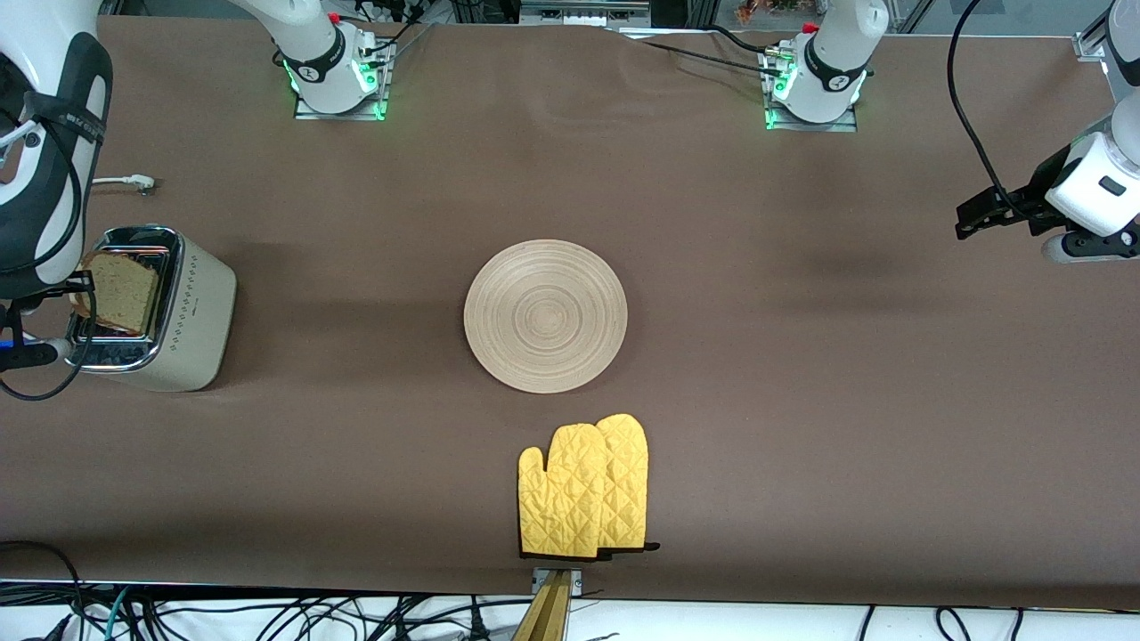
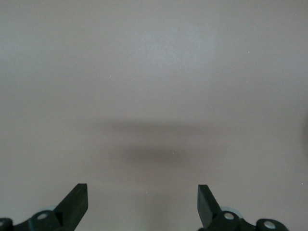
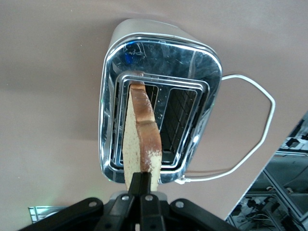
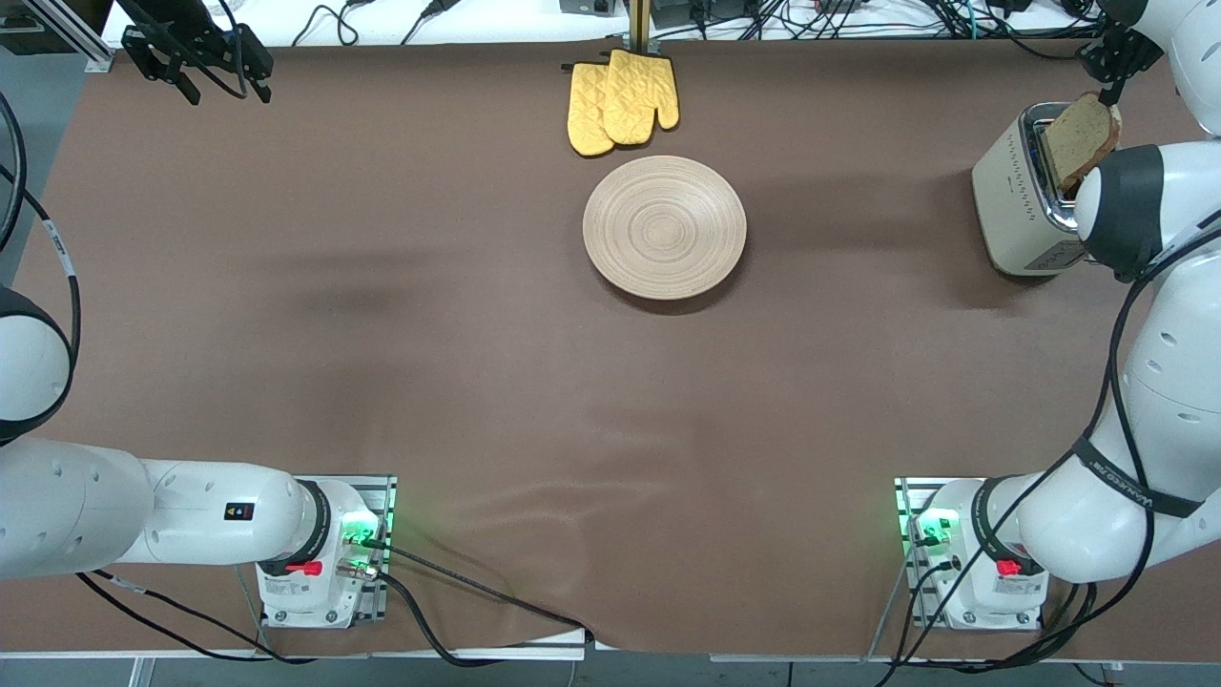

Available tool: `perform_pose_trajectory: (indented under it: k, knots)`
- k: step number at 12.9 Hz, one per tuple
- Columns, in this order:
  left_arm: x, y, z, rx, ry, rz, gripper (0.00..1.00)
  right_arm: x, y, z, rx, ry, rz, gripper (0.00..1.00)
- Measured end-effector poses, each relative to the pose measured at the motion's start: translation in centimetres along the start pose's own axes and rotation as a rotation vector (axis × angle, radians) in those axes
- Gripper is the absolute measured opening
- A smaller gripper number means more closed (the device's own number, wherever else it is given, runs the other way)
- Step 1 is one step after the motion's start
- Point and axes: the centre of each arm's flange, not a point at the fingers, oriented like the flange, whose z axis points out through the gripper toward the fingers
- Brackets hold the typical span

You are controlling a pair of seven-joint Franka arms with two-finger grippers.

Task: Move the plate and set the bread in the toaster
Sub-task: 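Lower the bread into the toaster slot with the right gripper, then open the right gripper to release the bread in the slot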

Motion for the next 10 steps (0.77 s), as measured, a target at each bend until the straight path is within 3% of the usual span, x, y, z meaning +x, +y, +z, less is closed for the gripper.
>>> perform_pose_trajectory:
  k: [7, 8, 10]
  knots:
    - [0.0, -0.1, 0.0, 0.000, -0.003, -0.001, 1.00, 2.6, 1.1, 3.7, 0.041, 0.007, 0.035, 0.02]
    - [0.0, -0.1, 0.0, 0.000, -0.002, -0.001, 1.00, 2.7, 1.4, 4.0, 0.044, 0.006, 0.040, 0.05]
    - [0.0, -0.1, -0.2, 0.000, 0.001, -0.001, 1.00, 2.8, 1.5, 4.0, 0.041, 0.014, 0.041, 0.24]
